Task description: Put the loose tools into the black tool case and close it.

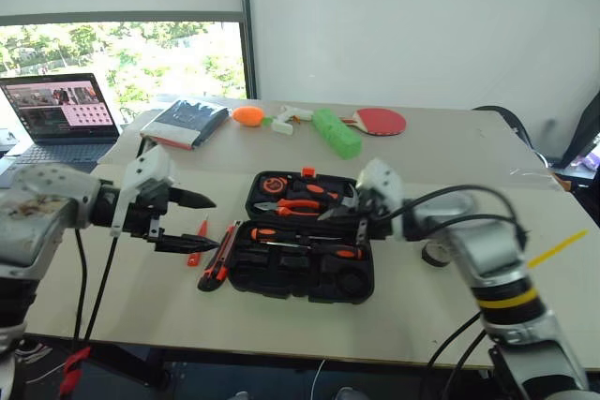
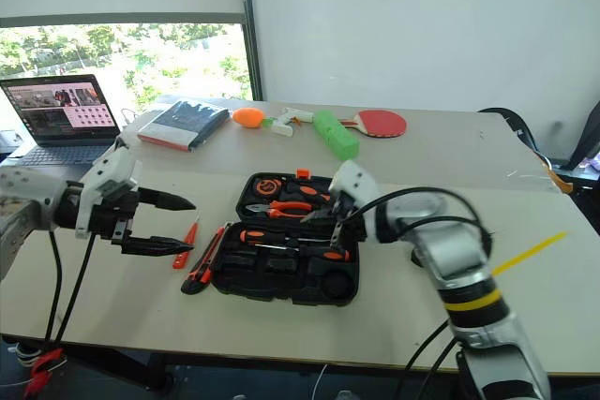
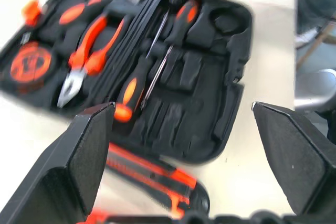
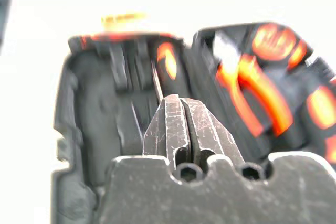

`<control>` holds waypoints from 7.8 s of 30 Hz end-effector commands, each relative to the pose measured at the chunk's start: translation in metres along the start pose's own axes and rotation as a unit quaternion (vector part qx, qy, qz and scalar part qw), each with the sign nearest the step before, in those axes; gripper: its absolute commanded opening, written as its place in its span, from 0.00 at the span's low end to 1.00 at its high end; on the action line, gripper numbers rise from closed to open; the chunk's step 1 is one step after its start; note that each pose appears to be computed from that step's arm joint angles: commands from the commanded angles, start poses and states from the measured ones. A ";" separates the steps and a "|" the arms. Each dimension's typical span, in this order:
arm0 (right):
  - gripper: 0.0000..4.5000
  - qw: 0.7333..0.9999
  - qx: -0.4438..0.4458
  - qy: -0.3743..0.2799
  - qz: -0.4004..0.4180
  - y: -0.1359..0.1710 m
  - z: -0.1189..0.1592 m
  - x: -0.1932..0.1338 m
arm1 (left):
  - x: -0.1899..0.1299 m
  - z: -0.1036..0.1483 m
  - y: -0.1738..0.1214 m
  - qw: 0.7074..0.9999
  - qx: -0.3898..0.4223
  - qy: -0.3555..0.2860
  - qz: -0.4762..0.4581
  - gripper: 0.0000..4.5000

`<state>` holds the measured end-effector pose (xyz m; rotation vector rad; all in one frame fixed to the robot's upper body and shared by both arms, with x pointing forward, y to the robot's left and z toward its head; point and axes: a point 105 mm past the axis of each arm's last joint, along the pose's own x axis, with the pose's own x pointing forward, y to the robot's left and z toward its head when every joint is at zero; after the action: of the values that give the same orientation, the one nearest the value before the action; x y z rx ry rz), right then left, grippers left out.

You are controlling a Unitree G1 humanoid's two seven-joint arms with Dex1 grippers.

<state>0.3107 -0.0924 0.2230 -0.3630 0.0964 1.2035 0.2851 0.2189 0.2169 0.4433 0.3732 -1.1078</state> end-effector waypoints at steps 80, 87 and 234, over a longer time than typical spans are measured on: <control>1.00 0.994 0.002 -0.108 -0.014 0.060 0.031 -0.024 | 0.067 -0.064 0.055 0.838 -0.385 0.345 0.176 0.53; 1.00 0.994 0.004 -0.107 -0.012 0.059 0.033 -0.025 | 0.064 -0.072 0.060 0.836 -0.382 0.346 0.188 0.53; 1.00 0.992 0.071 -0.019 -0.106 0.068 -0.034 -0.041 | 0.153 0.033 0.012 0.939 0.183 0.222 -0.187 0.01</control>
<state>0.2392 -0.1205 0.1757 -0.2077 0.1670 0.9880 0.3604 0.0938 0.1589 0.9733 0.7154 -1.4510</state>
